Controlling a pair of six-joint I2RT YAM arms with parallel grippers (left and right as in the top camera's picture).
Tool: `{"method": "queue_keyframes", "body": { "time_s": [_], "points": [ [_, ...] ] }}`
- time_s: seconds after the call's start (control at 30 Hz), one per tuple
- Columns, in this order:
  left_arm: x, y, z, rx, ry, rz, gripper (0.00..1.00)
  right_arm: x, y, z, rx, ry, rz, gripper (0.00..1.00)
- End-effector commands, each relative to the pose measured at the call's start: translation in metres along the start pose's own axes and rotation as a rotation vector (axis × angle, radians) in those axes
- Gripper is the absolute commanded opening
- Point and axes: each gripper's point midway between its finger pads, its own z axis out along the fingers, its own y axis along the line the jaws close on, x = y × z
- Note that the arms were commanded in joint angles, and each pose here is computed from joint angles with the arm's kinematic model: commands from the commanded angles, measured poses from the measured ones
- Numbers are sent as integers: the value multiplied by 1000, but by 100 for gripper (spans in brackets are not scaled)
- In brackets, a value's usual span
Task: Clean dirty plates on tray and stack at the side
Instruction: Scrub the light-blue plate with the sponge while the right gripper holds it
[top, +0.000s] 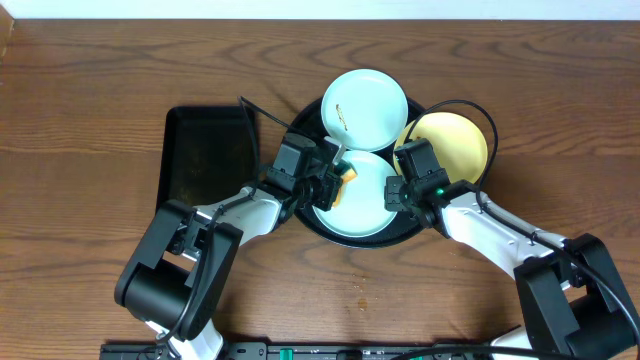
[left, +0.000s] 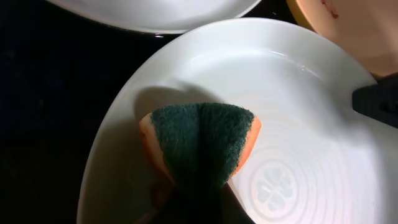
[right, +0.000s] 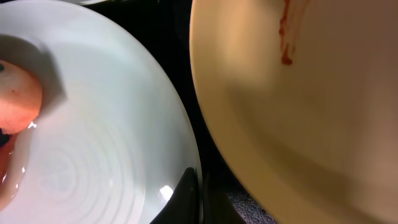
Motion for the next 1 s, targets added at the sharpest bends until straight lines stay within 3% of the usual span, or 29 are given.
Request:
{"method": "queue_keyframes", "body": {
  "time_s": [0.0, 0.07, 0.23, 0.4, 0.57, 0.7, 0.87, 0.97],
  "points": [
    [21, 7, 4, -12, 73, -113, 7, 3, -2, 2, 23, -1, 2, 1],
    [28, -22, 2, 153, 112, -131, 7, 3, -2, 2, 22, -1, 2, 1],
    [30, -51, -6, 319, 151, -225, 8, 3, -2, 2, 22, -1, 2, 1],
    [-3, -80, -27, 516, 103, -208, 7, 3, -2, 2, 23, -1, 2, 1],
    [-66, -82, -66, 514, -64, -152, 7, 3, -2, 2, 23, -1, 2, 1],
    [-104, -72, -99, 414, -209, -106, 8, 3, -2, 2, 23, -1, 2, 1],
    [-120, -29, -126, 174, -303, -162, 7, 3, -2, 2, 23, -1, 2, 1],
    [-112, -17, -124, 137, -274, -196, 7, 3, -2, 2, 22, -1, 2, 1]
  ]
}}
